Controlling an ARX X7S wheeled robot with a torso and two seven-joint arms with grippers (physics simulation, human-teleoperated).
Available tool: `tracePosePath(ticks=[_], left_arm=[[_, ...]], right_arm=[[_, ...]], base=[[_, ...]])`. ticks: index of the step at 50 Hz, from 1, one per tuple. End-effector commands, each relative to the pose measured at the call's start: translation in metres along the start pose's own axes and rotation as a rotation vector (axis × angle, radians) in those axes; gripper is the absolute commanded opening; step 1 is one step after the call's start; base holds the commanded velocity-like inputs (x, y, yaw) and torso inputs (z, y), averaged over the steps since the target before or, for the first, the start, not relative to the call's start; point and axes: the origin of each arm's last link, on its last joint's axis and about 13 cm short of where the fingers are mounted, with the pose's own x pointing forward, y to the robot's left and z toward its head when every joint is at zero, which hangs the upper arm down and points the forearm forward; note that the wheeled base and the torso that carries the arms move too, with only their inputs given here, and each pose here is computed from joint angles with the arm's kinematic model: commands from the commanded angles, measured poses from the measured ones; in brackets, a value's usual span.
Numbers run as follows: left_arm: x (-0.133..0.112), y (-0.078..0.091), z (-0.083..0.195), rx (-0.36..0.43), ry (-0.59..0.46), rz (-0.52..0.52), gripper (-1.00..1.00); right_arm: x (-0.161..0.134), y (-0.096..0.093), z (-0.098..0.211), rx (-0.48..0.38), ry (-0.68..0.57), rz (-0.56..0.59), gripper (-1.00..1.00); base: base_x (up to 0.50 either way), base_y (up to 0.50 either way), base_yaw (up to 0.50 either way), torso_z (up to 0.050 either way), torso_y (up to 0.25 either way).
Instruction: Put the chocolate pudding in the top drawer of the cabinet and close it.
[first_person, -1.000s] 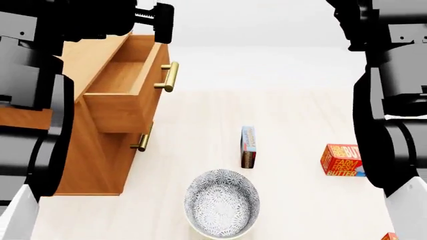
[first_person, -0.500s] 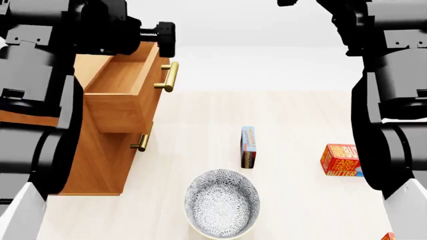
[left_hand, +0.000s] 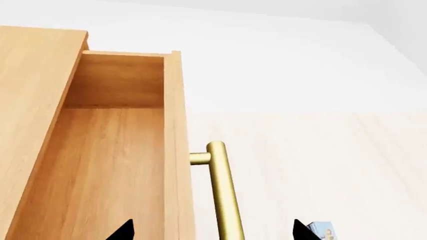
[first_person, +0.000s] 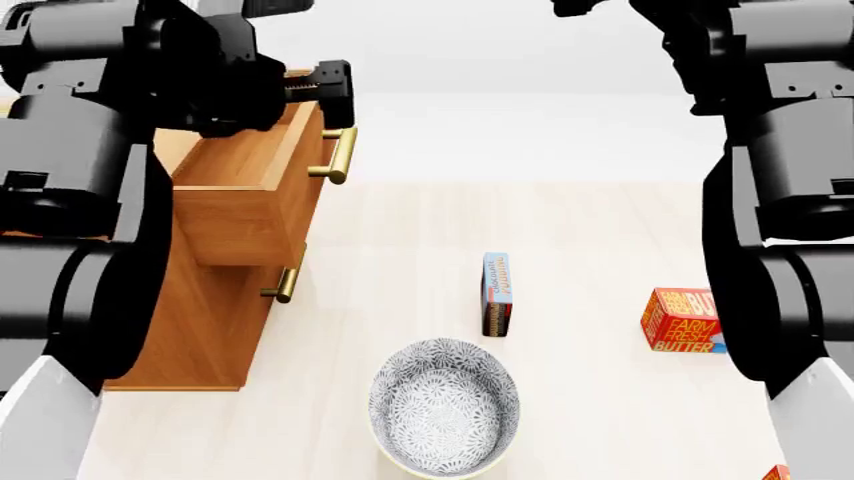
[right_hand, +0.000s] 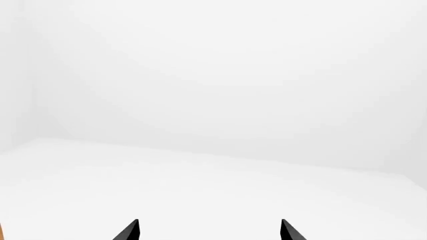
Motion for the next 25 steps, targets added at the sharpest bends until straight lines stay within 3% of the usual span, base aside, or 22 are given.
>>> tracePosePath(ticks=[1, 25], left_arm=[[0.004, 0.001, -0.006, -0.029, 0.026, -0.001, 1.0], [0.016, 0.001, -0.022, -0.028, 0.066, -0.003, 1.0]], right_arm=[[0.0, 0.0, -0.001, -0.001, 0.003, 0.0, 1.0], [0.002, 0.0, -0.004, -0.001, 0.008, 0.004, 1.0]], base=[[0.0, 0.0, 0.0, 0.0, 0.0], [0.0, 0.0, 0.0, 0.0, 0.0]])
